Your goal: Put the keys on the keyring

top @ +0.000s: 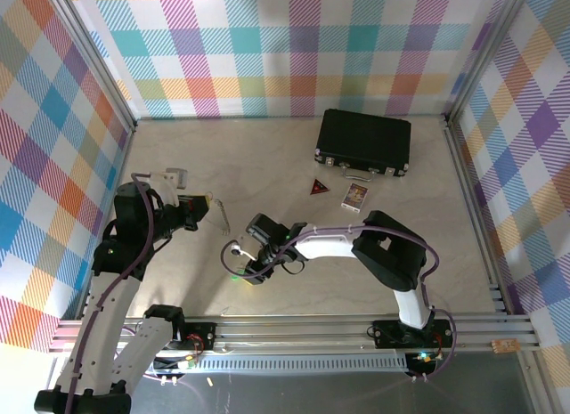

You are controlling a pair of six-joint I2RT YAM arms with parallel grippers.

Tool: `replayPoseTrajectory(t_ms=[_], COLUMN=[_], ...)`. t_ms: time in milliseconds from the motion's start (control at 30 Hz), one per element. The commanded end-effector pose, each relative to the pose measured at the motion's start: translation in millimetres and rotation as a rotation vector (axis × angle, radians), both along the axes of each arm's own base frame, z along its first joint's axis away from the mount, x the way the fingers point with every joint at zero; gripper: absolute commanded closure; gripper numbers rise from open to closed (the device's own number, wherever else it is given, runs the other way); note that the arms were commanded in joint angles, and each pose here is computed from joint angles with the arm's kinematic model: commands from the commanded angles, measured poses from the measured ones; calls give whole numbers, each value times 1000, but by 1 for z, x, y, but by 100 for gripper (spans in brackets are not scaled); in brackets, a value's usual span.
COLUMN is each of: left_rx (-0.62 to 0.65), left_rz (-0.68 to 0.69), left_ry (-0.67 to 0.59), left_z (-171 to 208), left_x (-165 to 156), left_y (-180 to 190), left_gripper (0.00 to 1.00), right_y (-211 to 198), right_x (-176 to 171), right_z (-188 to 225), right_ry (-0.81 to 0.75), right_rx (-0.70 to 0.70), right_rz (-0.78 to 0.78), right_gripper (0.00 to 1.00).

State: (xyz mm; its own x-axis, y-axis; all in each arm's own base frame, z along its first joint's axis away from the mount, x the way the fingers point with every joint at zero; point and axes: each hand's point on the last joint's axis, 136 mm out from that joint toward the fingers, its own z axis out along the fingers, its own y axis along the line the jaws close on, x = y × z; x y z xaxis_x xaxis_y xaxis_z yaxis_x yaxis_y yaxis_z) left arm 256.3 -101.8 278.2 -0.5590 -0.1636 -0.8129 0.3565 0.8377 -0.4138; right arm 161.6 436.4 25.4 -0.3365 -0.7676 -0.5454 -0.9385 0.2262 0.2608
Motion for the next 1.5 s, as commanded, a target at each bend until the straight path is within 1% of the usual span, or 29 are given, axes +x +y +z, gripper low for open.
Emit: replayPoseTrajectory(t_ms=[0, 67, 267, 367, 467, 600, 767, 833, 1033, 1200, 1333, 1467], left_rx=[-33, -36, -39, -39, -40, -40, -35, -42, -53, -59, -59, -68], left_rz=[-5, -6, -6, -9, -13, -13, -17, -26, -43, -57, -63, -74], left_ry=[-50, -54, -64, -64, -64, -65, -69, -74, -79, -84, -86, -91], left_z=[12, 13, 14, 14, 14, 14, 14, 15, 16, 17, 16, 19], left_x=[1, 0, -1, -1, -2, -3, -5, -5, -7, -9, -9, -9], left_y=[-1, -1, -1, -1, -2, -1, -2, -3, -6, -8, -9, -11], left_gripper=[100, 100, 100, 100, 100, 100, 100, 100, 100, 100, 100, 100], right_y=[-6, -7, -18, -26, -32, -45, -78, -91, -128, -146, -155, -157], right_x=[6, 9, 15, 14, 9, 2, -10, -17, -39, -42, -38, -32], right_z=[-6, -7, -4, 0, 3, 10, 23, 26, 25, 13, 8, 14], right_ry=[-94, -126, -191, -200, -169, -131, -30, 32, 206, 343, 379, 359], right_rx=[-53, -64, -86, -93, -87, -90, -92, -102, -224, -268, -286, -293], right_rz=[-29, -41, -77, -85, -113, -131, -184, -191, -237, -328, -374, -395], right_gripper=[62, 64, 77, 83, 90, 94, 99, 99, 98, 97, 89, 75])
